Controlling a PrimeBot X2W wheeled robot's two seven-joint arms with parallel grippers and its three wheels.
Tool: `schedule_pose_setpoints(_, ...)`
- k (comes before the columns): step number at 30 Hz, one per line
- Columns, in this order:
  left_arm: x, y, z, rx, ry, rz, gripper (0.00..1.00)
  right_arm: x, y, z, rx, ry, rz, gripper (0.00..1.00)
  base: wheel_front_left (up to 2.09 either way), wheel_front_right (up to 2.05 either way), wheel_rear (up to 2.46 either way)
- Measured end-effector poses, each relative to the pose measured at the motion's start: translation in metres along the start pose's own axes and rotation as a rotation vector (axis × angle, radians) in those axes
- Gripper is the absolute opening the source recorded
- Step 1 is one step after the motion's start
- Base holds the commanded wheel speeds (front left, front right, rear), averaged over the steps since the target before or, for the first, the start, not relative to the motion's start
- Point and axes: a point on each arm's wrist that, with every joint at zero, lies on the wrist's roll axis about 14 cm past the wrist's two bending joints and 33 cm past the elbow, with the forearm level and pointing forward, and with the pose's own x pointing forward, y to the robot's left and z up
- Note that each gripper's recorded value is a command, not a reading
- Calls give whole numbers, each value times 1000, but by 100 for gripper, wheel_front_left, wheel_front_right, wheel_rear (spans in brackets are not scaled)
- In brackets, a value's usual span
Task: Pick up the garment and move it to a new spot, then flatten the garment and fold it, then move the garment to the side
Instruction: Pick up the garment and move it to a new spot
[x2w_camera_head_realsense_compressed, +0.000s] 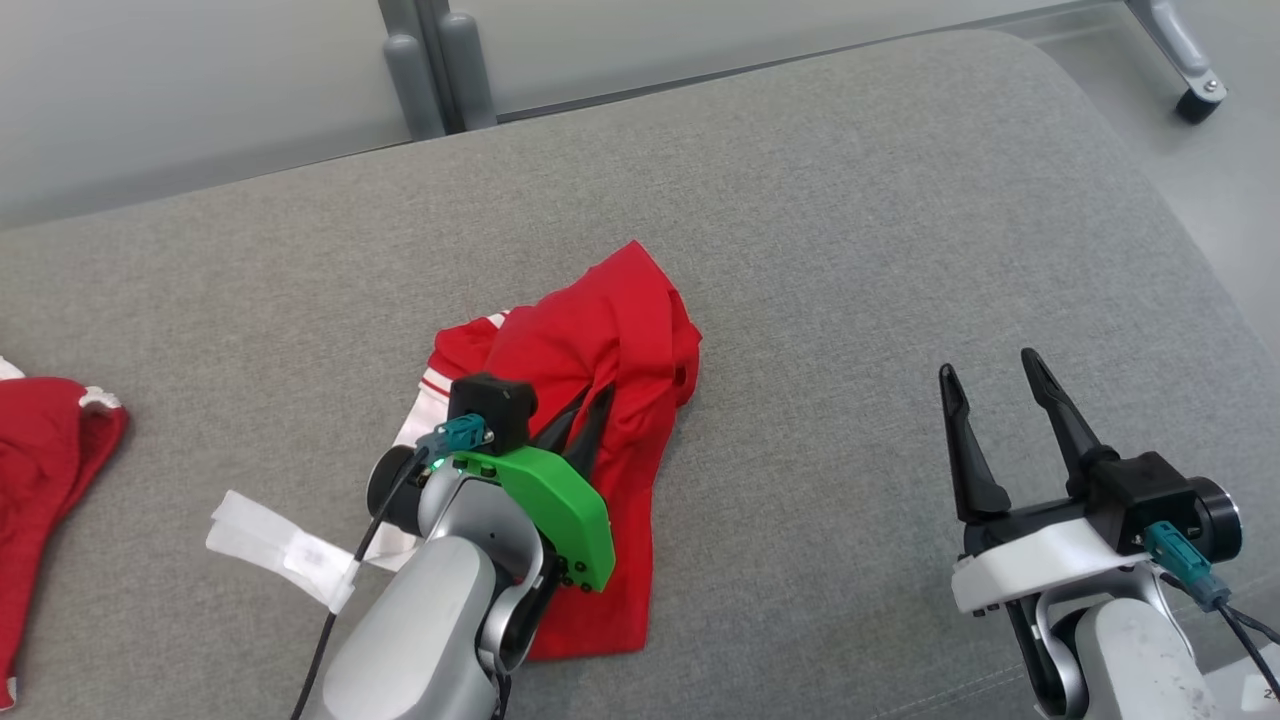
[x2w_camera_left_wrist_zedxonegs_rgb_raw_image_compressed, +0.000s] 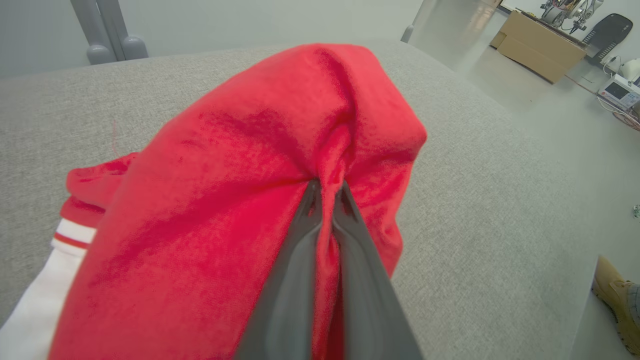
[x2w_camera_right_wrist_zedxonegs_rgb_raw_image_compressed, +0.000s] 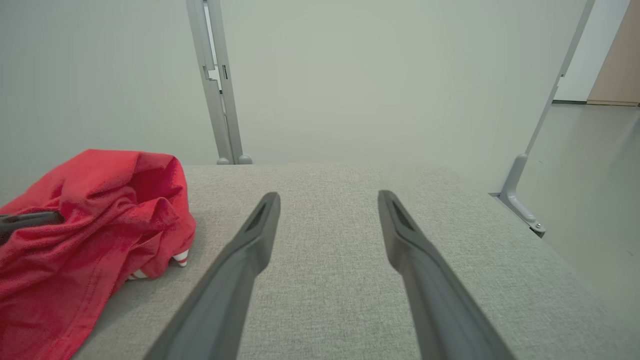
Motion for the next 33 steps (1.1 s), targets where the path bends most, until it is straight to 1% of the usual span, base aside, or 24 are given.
schedule_pose_setpoints(1, -1, -1, 5, 8, -19, 4, 98, 1, 1, 2, -1, -5, 3, 100, 0, 0, 0)
schedule_pose_setpoints(2, -3, -2, 10, 10, -41, 7, 100, 1, 1, 4, -3, -13, 6, 100, 0, 0, 0)
schedule_pose_setpoints(5, -12, -2, 27, 21, -111, 29, 100, 3, 2, 9, -11, -30, 16, 100, 0, 0, 0)
schedule_pose_setpoints(8, -28, 6, 40, 35, -180, 74, 100, 3, 5, 13, -17, -42, 31, 100, 0, 0, 0)
schedule_pose_setpoints(11, -51, 26, 53, 56, -247, 154, 100, 3, 9, 15, -23, -50, 48, 100, 0, 0, 0)
schedule_pose_setpoints(12, -70, 44, 56, 58, -276, 223, 100, 4, 13, 17, -30, -56, 64, 100, 0, 0, 0)
schedule_pose_setpoints(17, -122, 91, 48, 86, -320, 411, 100, 2, 23, 12, -50, -43, 107, 100, 0, 0, 0)
schedule_pose_setpoints(20, -153, 114, 42, 143, -337, 521, 100, 1, 29, 9, -58, -34, 129, 100, 0, 0, 0)
schedule_pose_setpoints(25, -203, 145, 27, 134, -372, 693, 100, 1, 38, 8, -64, -32, 164, 100, 0, 0, 0)
schedule_pose_setpoints(28, -226, 153, 13, 118, -366, 754, 100, -2, 41, 5, -62, -24, 174, 100, 0, 0, 0)
schedule_pose_setpoints(31, -242, 154, 1, 91, -360, 779, 100, -8, 44, 0, -58, -7, 181, 100, 0, 0, 0)
schedule_pose_setpoints(33, -251, 152, 4, 88, -386, 784, 100, -13, 43, -3, -53, 6, 178, 100, 0, 0, 0)
